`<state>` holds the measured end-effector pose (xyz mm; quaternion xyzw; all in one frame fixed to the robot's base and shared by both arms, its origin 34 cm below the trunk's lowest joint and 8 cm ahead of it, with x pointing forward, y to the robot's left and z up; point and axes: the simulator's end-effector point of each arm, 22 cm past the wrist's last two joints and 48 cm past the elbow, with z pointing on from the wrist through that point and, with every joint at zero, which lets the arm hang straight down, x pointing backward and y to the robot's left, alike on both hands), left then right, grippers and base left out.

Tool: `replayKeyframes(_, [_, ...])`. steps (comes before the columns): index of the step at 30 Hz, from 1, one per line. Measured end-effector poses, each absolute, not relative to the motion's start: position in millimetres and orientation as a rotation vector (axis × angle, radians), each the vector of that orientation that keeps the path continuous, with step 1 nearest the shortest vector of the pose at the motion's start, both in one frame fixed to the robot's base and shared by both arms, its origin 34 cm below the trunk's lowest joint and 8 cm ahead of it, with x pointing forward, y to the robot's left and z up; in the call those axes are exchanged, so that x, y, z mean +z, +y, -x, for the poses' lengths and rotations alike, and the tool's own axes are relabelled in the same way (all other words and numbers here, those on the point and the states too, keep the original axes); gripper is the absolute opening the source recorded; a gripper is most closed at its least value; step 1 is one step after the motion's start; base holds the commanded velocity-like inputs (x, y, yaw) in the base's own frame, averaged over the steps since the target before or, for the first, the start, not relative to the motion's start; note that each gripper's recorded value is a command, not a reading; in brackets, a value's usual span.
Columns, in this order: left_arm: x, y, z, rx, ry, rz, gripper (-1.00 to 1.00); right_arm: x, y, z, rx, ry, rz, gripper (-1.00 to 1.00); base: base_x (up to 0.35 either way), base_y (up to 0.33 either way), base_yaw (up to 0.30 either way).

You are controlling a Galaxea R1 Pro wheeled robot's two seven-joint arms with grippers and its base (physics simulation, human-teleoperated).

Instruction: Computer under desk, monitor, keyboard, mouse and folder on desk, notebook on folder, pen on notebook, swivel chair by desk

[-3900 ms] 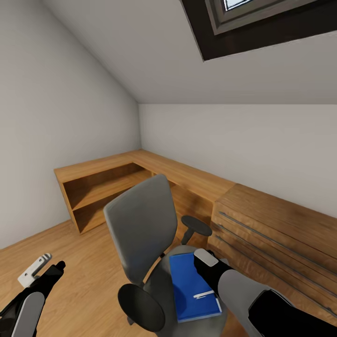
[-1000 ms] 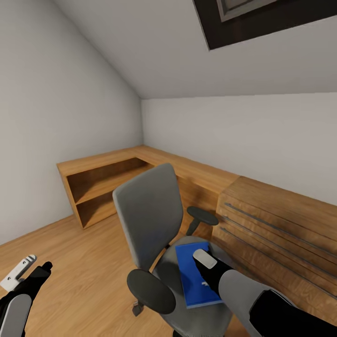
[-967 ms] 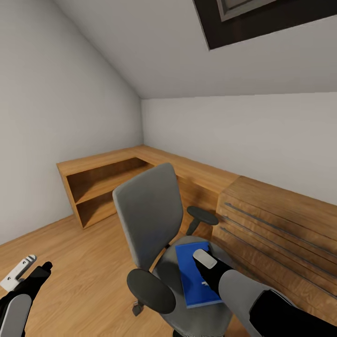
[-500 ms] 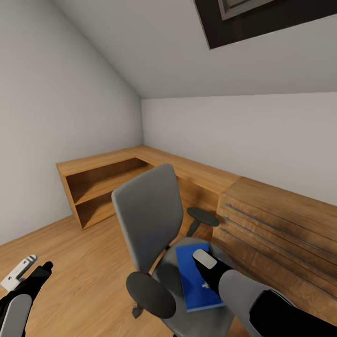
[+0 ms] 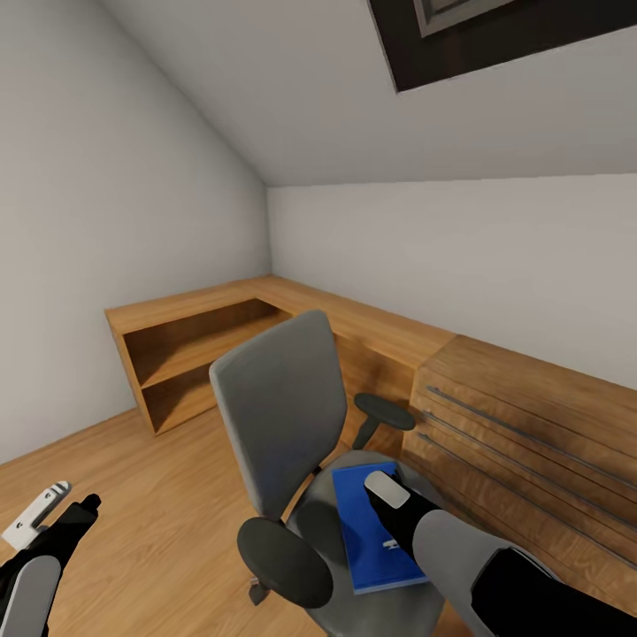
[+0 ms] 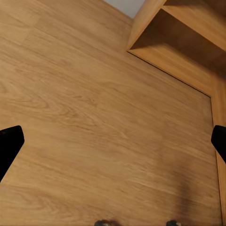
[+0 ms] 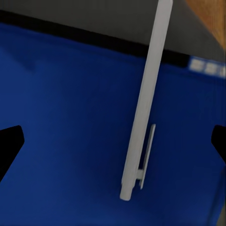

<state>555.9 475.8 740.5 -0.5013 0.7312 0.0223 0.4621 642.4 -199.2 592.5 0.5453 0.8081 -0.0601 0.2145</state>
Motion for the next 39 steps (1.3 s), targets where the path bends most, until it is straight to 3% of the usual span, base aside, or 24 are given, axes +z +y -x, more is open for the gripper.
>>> replayKeyframes(39, [715,476,-552,0.057,1.797,1.238,1.00,567,-203,-635,-0.193,2.238,-1.527,1.00,0.000,0.000,0.000])
